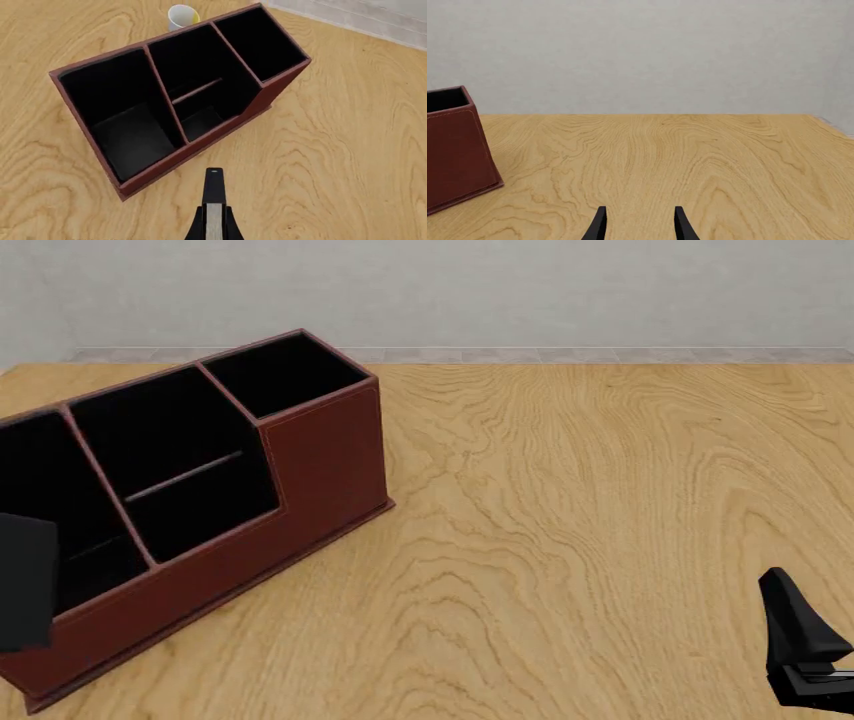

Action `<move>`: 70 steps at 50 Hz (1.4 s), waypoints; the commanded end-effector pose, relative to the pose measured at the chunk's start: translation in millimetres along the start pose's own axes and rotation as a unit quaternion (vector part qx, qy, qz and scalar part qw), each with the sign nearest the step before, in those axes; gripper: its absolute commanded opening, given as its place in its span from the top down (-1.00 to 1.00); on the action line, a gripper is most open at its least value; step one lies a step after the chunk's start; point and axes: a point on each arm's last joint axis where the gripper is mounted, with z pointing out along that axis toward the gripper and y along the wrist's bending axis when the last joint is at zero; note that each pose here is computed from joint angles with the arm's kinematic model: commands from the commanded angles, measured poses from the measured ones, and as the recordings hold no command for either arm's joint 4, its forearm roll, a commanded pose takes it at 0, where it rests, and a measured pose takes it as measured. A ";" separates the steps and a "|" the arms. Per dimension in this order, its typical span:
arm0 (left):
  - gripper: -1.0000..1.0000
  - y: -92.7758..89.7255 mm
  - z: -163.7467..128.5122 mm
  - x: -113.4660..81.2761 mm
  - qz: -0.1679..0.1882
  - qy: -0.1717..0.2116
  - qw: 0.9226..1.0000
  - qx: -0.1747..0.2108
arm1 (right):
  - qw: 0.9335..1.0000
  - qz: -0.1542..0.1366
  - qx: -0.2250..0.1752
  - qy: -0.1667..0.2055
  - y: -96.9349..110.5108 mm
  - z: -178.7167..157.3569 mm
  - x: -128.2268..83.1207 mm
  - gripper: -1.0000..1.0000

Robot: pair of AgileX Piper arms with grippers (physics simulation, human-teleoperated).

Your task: Pick up the book and place it in the left compartment of the caddy.

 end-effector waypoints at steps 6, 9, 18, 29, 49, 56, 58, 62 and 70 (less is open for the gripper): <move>1.00 1.2 -3.2 -4.0 -0.022 -0.017 0.999 -0.032 | 1.000 0.000 0.000 0.000 0.0 -0.3 -0.1 -1.00; 1.00 1.3 -3.3 -5.8 -0.023 -0.019 0.999 -0.039 | 1.000 0.000 0.000 0.000 0.0 -0.3 -0.1 -1.00; 1.00 1.9 -3.0 -11.0 -0.039 -0.025 0.997 -0.062 | 1.000 0.000 0.000 0.000 0.0 -0.3 -0.1 -1.00; 1.00 3.0 0.7 -14.1 -0.049 -0.021 0.996 -0.076 | 1.000 0.000 0.000 0.000 0.0 -0.3 -0.1 -1.00; 1.00 5.6 8.7 -17.8 -0.054 -0.010 0.994 -0.096 | 1.000 0.000 0.000 0.000 0.0 -0.3 -0.1 -1.00; 1.00 6.4 11.1 -19.5 -0.056 -0.006 0.993 -0.102 | 1.000 0.000 0.000 0.000 0.0 -0.2 -0.1 -1.00; 1.00 6.4 11.8 -20.0 -0.058 -0.005 0.993 -0.102 | 1.000 0.000 0.000 0.000 0.0 -0.3 -0.1 -1.00; 1.00 6.7 13.1 -22.5 -0.056 -0.003 0.993 -0.106 | 1.000 0.000 0.000 0.000 0.0 -0.2 -0.1 -1.00; 1.00 6.2 12.6 -33.2 -0.059 -0.008 0.992 -0.113 | 1.000 0.000 0.000 0.000 0.0 -0.3 -0.1 -1.00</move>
